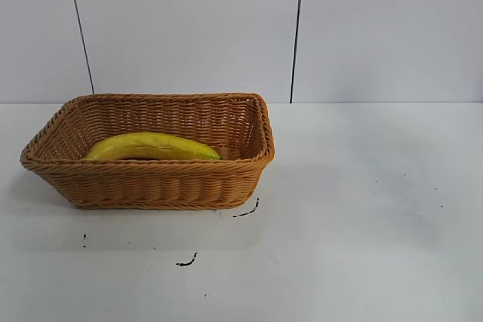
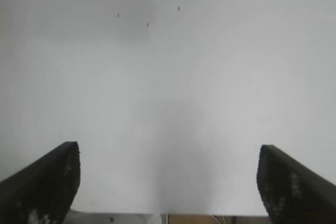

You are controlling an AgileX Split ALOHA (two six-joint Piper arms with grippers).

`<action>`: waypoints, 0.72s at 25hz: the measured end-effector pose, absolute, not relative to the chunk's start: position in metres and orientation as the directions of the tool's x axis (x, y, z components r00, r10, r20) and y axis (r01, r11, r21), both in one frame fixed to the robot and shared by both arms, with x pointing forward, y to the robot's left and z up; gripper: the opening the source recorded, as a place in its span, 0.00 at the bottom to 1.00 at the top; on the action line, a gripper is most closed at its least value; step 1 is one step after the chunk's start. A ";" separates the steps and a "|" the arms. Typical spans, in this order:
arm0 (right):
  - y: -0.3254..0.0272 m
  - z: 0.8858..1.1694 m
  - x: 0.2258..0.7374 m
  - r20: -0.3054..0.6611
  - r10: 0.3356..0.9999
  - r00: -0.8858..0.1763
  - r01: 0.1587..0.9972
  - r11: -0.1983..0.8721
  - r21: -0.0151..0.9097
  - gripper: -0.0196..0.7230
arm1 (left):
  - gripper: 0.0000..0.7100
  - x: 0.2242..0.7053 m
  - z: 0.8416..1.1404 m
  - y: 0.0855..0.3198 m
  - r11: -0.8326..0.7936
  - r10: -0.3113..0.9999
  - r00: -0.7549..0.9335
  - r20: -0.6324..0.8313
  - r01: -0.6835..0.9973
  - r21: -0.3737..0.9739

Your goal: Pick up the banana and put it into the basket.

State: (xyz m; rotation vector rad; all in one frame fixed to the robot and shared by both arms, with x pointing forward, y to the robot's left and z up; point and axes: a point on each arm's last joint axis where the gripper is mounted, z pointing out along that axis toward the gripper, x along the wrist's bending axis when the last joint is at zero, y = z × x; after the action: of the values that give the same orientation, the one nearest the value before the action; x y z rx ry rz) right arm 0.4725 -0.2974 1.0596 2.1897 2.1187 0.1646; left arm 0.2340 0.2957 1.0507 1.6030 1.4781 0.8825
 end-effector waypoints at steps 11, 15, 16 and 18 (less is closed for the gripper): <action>-0.298 1.038 0.343 0.025 0.999 0.027 0.892 -0.035 0.452 0.89 | 0.97 0.234 1.051 0.296 -0.031 0.996 0.087 -0.010 0.463 0.886; -0.297 1.036 0.311 0.031 0.999 0.023 0.816 -0.037 0.577 0.89 | 0.97 0.234 1.051 0.296 -0.031 0.996 0.087 -0.010 0.463 0.886; -0.297 1.039 0.305 0.034 0.999 0.022 0.791 -0.038 0.611 0.89 | 0.97 0.234 1.051 0.296 -0.031 0.996 0.087 -0.010 0.463 0.886; -0.297 1.044 0.293 0.037 0.999 0.018 0.734 -0.039 0.678 0.89 | 0.97 0.234 1.051 0.296 -0.031 0.996 0.087 -0.010 0.463 0.886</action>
State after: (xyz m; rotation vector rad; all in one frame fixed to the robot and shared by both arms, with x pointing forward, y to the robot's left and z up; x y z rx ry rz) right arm 0.2932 -0.2973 1.0441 1.8241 1.7651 0.7288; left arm 0.2340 0.2957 1.0507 1.6030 1.4781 0.8825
